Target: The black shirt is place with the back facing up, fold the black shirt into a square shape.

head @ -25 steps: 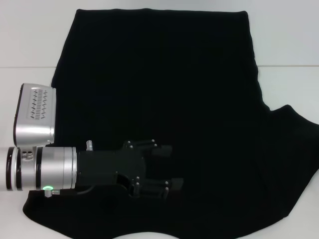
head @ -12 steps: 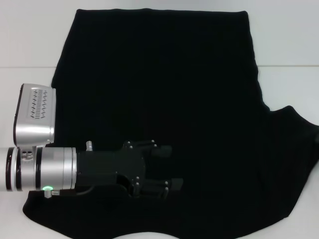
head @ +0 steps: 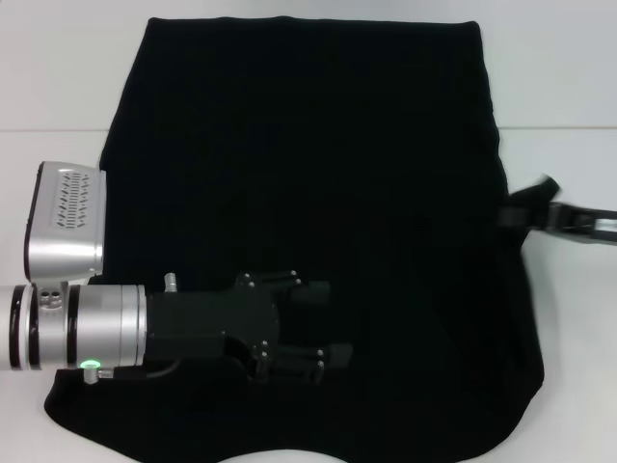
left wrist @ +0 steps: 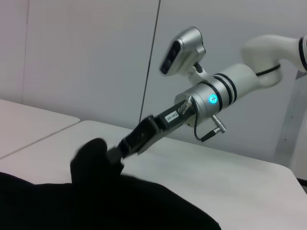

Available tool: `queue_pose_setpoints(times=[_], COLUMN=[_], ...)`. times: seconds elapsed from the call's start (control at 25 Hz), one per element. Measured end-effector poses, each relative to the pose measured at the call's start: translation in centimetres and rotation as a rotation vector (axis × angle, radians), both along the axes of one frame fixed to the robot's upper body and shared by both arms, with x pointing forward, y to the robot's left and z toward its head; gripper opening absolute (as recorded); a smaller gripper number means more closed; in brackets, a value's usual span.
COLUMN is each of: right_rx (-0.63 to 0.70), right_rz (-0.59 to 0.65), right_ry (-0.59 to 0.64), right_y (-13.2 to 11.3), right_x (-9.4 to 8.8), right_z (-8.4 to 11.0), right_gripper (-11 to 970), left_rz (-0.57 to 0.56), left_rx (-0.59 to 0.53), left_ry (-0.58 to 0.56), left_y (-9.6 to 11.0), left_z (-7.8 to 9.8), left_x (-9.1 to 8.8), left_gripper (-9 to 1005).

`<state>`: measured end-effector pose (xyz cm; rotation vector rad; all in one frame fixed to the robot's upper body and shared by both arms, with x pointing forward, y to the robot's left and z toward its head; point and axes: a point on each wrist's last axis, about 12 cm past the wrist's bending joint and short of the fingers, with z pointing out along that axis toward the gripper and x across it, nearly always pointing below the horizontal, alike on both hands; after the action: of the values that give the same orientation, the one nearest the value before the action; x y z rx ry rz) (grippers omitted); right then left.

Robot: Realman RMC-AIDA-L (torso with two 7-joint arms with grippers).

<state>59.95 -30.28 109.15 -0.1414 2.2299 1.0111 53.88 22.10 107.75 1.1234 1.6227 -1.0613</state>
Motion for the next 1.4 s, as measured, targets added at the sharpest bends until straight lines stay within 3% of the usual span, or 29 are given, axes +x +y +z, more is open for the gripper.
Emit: queue_pose_setpoints(times=[0.2,0.72,0.84,1.2,1.4], right_rx=[-0.054,-0.049,-0.028,0.041,0.038], right_rz=[0.139,0.174,0.171,0.188,0.214], right_ry=[0.063,0.079,0.07,-0.061,-0.173], right_y=[3.3,4.3,4.2,3.6,4.5], right_x=[0.3,0.6,0.7,-0.3,-1.0], right_z=[-0.1,0.6,0.8,0.8,0.0], right_gripper=[70,84,312,525,694], left_rz=[0.006,0.028,0.037,0.123,0.211], left_rx=[-0.003,-0.005,-0.009,-0.064,-0.062], left_ry=[0.012,0.012,0.011,0.08,0.188], left_y=[0.0,0.2,0.3,1.7,4.4], left_z=[0.0,0.0,0.0,0.1,0.1], left_x=[0.0,0.1,0.2,0.1,-0.7], left_gripper=[841,842,842,843,844])
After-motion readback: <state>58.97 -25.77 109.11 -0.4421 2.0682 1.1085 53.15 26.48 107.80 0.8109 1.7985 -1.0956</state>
